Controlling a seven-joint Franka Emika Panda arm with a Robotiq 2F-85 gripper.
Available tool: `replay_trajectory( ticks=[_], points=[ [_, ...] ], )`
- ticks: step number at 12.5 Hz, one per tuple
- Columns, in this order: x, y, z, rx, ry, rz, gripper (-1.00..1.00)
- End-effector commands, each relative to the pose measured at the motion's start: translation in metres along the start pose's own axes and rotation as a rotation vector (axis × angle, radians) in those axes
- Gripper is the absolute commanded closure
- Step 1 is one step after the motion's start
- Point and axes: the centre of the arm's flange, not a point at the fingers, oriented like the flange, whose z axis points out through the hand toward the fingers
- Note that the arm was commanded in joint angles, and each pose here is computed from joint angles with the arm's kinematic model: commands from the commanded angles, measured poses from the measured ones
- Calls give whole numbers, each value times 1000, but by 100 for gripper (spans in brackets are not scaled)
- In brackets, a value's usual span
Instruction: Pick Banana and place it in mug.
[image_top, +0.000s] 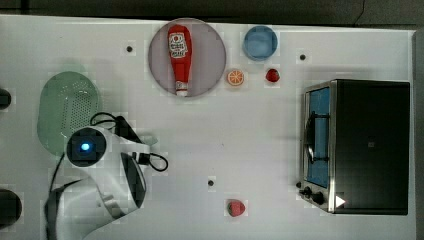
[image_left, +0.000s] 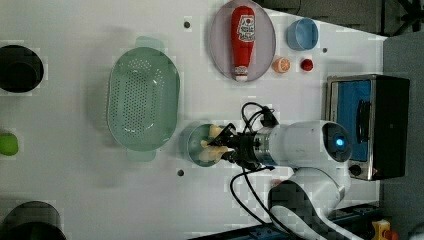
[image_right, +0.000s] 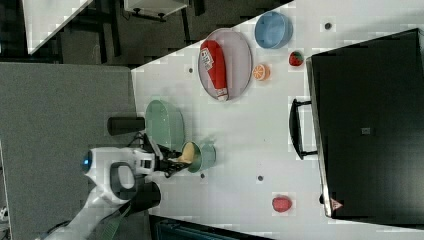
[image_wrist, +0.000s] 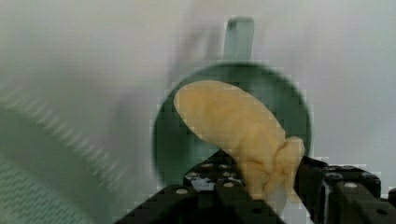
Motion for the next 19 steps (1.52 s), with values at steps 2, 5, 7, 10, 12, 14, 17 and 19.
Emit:
replay_trajectory(
  ticks=[2, 5, 7, 10, 12, 14, 17, 19],
  points=[
    [5, -12, -28, 94, 35, 79, -63],
    [7, -11, -54, 119, 61, 83, -100],
    [12, -7, -90, 139, 92, 97, -100],
    [29, 12, -167, 121, 138, 153, -100],
    [51, 34, -222, 85, 146, 137, -100],
    [87, 58, -275, 93, 145, 106, -100],
    [140, 100, -336, 98, 122, 118, -100],
    [176, 129, -365, 112, 119, 138, -100]
  ],
)
